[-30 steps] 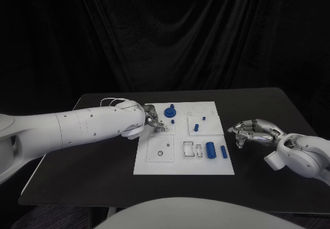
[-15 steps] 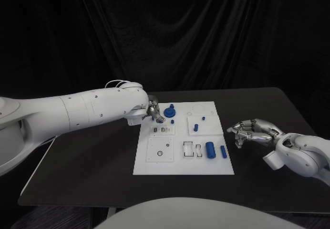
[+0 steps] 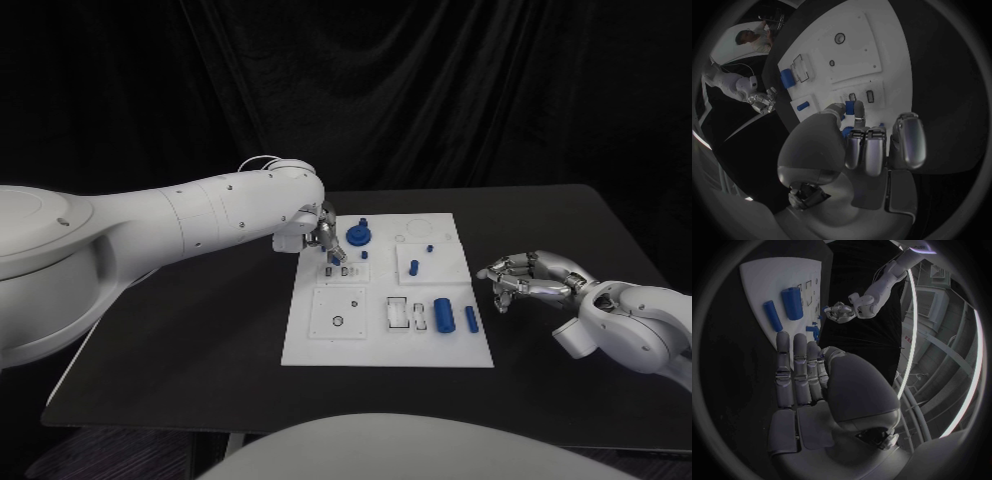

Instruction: Assemble the parts on the task board

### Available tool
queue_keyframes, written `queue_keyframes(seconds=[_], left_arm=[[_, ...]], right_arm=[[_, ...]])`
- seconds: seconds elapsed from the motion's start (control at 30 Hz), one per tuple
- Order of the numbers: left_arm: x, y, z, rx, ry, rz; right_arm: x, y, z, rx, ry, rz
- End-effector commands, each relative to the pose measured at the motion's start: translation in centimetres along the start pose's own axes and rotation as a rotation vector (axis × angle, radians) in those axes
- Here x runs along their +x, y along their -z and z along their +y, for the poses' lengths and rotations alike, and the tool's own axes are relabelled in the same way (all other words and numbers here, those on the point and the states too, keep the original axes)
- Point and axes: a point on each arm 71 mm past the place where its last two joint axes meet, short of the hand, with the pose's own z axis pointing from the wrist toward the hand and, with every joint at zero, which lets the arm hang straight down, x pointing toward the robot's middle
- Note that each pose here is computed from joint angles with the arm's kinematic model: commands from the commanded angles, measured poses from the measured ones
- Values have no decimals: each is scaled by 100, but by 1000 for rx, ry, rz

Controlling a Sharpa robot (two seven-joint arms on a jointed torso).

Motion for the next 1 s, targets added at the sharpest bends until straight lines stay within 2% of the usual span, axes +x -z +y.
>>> queue_keyframes(seconds=[0.03, 0.23, 0.5, 1.0], left_arm=[[5, -17, -31, -7, -15, 53], [17, -80, -69, -20, -12, 58], [104, -180, -105, -26, 4, 54], [153, -240, -139, -20, 27, 32]], right_arm=[[20, -6, -14, 16, -2, 15], [27, -10, -13, 18, -2, 18], [30, -8, -13, 19, -2, 19], [35, -4, -12, 18, -3, 20]])
